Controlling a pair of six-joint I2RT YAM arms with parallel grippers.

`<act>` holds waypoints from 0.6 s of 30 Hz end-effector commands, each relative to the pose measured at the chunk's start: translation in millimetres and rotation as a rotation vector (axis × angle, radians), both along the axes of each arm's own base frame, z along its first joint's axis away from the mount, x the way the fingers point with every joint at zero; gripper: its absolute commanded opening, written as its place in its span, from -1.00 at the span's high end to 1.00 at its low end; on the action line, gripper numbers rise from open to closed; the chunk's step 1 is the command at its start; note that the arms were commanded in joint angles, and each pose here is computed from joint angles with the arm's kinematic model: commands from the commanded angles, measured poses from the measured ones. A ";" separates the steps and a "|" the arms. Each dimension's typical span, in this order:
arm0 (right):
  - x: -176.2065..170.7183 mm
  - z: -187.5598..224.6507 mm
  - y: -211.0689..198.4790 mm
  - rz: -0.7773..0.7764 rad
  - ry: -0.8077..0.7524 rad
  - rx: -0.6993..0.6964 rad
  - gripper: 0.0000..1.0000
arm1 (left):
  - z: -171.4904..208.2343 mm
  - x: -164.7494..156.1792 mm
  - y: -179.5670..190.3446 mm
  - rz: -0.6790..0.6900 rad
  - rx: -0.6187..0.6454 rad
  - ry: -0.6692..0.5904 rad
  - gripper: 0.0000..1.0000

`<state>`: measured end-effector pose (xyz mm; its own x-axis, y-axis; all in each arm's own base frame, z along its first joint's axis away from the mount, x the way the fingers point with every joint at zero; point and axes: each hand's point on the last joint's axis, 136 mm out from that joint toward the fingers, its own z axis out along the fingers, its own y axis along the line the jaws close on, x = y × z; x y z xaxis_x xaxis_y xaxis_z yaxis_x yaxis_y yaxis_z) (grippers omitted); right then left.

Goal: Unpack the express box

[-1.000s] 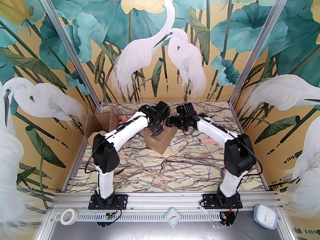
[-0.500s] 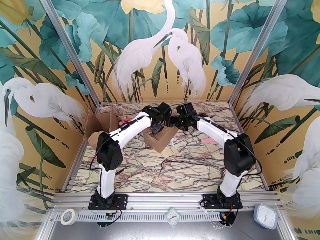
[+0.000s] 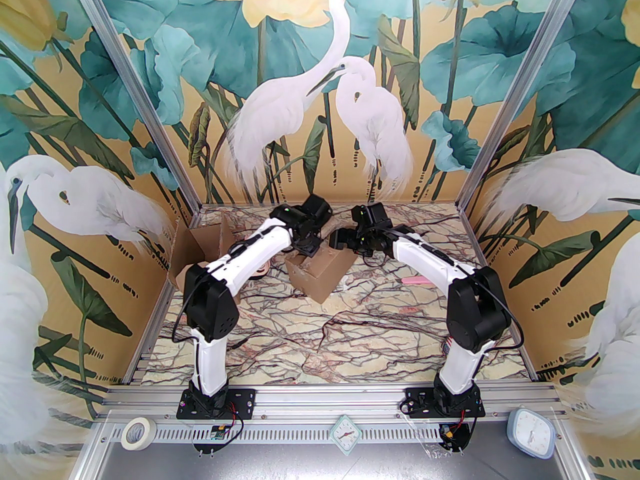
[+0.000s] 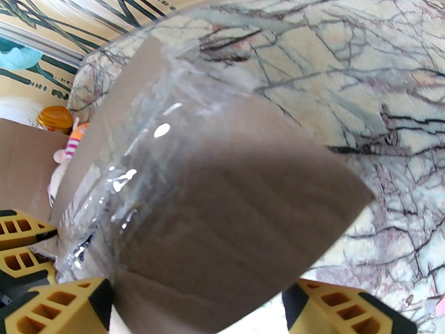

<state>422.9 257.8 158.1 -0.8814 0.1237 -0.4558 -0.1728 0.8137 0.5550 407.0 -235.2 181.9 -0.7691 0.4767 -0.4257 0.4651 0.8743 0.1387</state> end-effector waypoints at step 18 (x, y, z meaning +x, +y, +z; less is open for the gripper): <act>-4.1 -71.0 -47.6 -0.090 0.115 -0.218 -0.73 | 17.8 -13.1 -12.7 0.189 -0.512 0.122 1.00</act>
